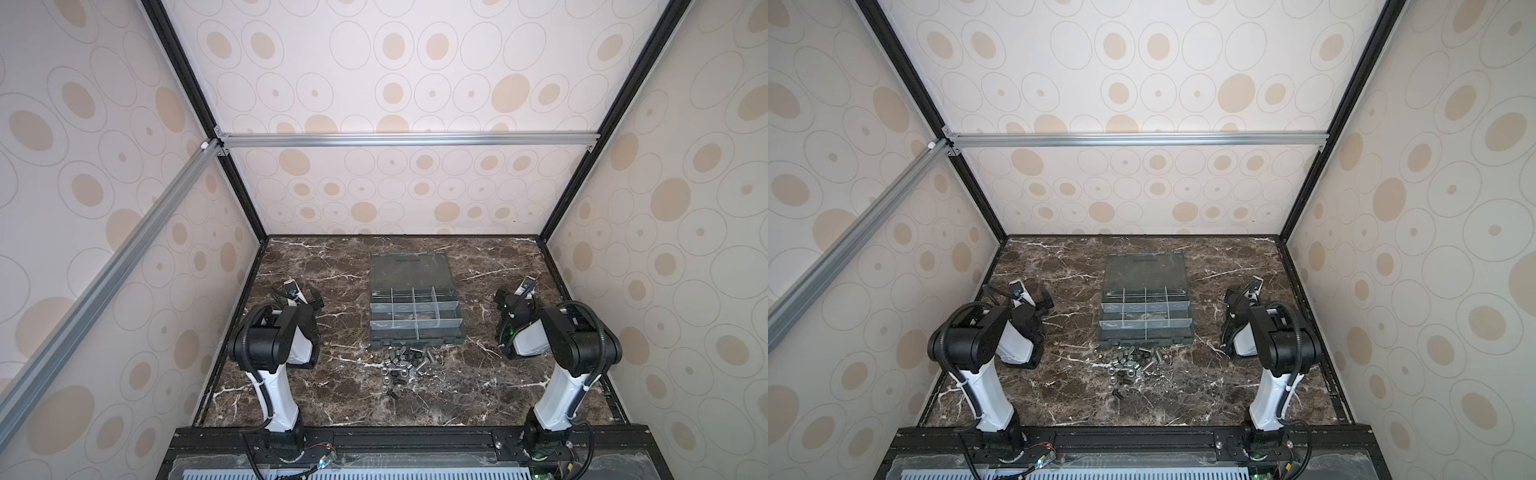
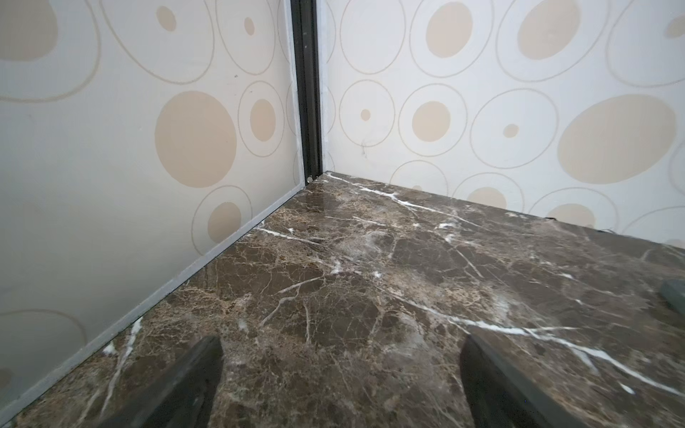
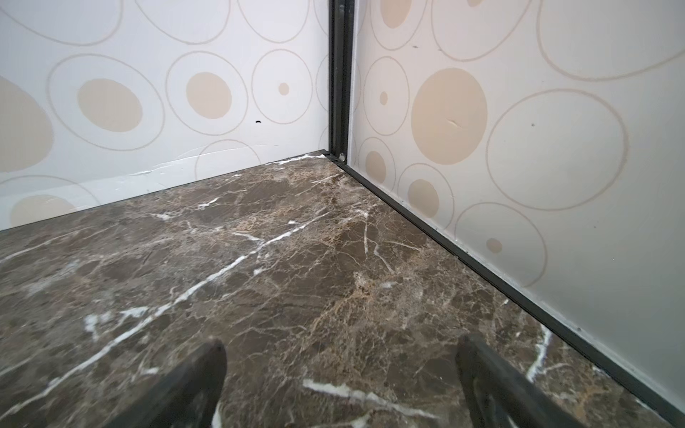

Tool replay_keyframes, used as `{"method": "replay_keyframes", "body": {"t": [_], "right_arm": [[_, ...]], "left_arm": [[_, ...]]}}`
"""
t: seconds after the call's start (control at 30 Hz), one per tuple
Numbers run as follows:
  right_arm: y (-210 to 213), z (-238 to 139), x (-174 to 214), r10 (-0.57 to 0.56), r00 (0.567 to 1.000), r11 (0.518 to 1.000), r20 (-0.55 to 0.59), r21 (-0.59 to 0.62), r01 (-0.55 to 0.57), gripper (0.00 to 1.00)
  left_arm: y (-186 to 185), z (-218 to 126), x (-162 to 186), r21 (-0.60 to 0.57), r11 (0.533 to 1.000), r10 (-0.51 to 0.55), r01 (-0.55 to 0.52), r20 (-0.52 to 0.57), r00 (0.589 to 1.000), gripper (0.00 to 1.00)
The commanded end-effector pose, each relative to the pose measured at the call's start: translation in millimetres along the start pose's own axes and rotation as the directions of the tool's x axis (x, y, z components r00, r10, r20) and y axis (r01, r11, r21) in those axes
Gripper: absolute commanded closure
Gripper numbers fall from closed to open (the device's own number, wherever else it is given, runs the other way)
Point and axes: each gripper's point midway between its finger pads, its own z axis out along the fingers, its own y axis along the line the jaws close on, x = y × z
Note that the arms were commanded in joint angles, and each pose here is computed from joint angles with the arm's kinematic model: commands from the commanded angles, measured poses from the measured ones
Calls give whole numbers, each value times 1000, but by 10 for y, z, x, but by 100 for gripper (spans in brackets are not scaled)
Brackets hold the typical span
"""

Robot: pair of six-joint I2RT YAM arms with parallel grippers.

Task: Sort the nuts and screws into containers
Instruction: 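Move both grippers from rest toward the pile of bolts and nuts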

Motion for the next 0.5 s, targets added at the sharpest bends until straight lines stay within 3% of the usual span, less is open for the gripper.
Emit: {"method": "replay_keyframes", "body": {"t": [0.0,0.47], "right_arm": [[214,-400,187,-192,968,941,-162,-311,135,0],[221,-389,186,-190,968,941,-163,-310,133,0]], "left_arm": [[-55,-451,-211,193,975,106,-108,19,994,1],[-62,-449,-202,193,975,110,-111,17,994,1]]}}
